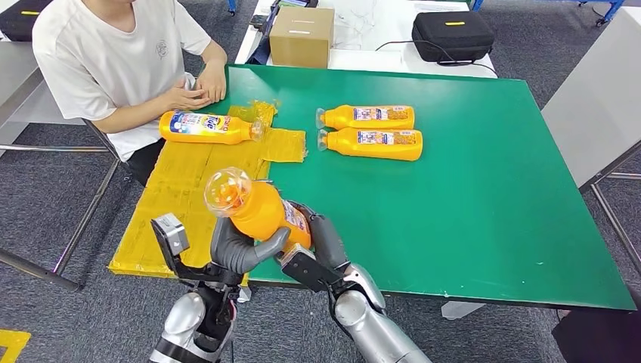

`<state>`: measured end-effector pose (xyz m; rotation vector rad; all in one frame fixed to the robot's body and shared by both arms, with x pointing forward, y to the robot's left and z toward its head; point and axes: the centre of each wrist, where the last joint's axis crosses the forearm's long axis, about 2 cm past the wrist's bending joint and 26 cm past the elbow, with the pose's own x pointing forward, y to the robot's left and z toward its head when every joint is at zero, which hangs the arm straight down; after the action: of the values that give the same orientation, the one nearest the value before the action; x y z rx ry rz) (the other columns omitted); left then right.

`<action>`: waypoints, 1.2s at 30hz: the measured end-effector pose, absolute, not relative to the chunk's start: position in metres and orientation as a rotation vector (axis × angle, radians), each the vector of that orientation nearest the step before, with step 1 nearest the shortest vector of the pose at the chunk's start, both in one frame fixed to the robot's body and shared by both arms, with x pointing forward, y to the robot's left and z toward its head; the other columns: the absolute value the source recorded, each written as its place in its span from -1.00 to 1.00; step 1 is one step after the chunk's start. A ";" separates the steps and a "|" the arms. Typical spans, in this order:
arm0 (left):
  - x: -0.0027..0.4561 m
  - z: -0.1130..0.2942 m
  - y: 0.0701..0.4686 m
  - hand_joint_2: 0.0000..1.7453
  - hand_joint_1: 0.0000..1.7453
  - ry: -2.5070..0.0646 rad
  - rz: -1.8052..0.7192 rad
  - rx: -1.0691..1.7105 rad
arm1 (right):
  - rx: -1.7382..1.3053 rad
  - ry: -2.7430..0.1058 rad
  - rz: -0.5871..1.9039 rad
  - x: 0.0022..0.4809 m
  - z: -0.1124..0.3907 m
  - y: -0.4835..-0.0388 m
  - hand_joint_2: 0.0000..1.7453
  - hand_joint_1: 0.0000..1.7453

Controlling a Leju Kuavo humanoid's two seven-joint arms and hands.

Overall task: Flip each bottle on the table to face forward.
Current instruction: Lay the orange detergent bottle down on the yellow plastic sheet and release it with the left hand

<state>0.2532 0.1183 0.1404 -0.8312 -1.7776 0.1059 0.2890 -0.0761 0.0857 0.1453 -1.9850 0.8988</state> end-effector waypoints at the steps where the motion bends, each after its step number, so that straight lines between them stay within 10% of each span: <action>1: 0.254 0.140 0.119 1.00 1.00 -1.766 0.119 -0.873 | 0.161 -1.995 0.902 0.289 0.086 -0.076 1.00 0.54; 3: 0.256 0.140 0.122 1.00 1.00 -1.754 0.132 -0.942 | 0.190 -2.013 0.907 0.289 0.086 -0.077 1.00 -0.34; 5: 0.258 0.139 0.125 1.00 1.00 -1.755 0.130 -0.985 | 0.214 -2.021 0.916 0.289 0.086 -0.077 0.00 -1.00; 7: 0.259 0.140 0.127 1.00 1.00 -1.760 0.124 -1.004 | 0.230 -2.025 0.923 0.288 0.086 -0.077 -1.00 -1.00; 21: 0.282 0.166 0.121 1.00 1.00 -1.903 0.027 -0.902 | -0.023 -2.293 0.564 0.268 0.107 -0.074 -1.00 -1.00; 36: 0.301 0.148 0.164 1.00 1.00 -2.089 -0.157 -0.051 | 0.009 -2.255 0.449 0.271 0.106 -0.083 -1.00 -1.00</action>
<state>0.3013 0.1642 0.1482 -0.0508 -2.0887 -0.1570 0.2712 -0.0831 0.1055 0.0088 -2.2550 0.4486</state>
